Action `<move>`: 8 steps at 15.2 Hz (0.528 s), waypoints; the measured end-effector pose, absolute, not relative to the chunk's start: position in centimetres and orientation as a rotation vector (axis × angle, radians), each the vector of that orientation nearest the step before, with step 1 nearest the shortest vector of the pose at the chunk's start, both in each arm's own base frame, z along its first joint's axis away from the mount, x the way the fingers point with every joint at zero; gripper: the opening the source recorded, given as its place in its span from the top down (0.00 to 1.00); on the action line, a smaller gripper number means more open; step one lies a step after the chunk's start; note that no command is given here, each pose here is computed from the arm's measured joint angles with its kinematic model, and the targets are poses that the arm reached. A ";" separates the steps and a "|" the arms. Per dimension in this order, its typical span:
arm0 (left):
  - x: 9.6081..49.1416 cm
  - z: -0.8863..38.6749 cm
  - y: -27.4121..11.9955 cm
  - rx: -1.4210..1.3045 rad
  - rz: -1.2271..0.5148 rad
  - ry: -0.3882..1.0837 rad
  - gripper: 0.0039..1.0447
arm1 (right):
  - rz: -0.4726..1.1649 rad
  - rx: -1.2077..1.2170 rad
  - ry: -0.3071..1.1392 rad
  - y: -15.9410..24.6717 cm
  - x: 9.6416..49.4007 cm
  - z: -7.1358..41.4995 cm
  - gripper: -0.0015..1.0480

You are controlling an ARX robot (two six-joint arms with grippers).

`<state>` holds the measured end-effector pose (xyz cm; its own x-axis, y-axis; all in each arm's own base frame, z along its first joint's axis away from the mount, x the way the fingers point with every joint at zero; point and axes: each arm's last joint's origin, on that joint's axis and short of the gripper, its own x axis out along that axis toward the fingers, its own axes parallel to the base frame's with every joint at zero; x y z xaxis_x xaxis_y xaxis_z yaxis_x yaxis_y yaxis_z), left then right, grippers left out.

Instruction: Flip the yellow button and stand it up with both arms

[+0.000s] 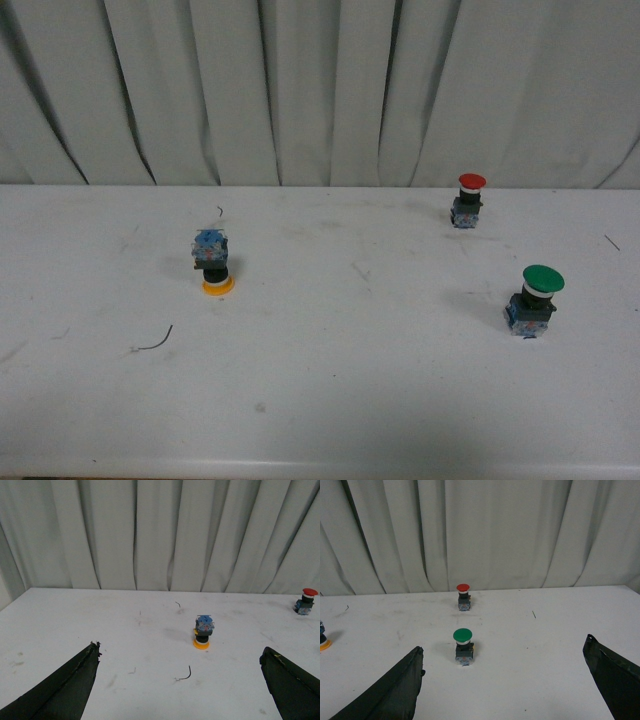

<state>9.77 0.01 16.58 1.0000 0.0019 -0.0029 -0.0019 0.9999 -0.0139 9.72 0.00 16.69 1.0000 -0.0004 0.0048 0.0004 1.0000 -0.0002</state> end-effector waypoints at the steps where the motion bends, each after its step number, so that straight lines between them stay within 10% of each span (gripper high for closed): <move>1: 9.8 16.6 0.0 -0.014 0.002 0.002 0.06 | 0.000 0.000 -0.005 0.0 9.7 16.7 0.06; 8: 9.8 16.6 0.0 -0.014 0.002 0.002 0.06 | 0.000 0.000 -0.005 0.0 9.7 16.7 0.06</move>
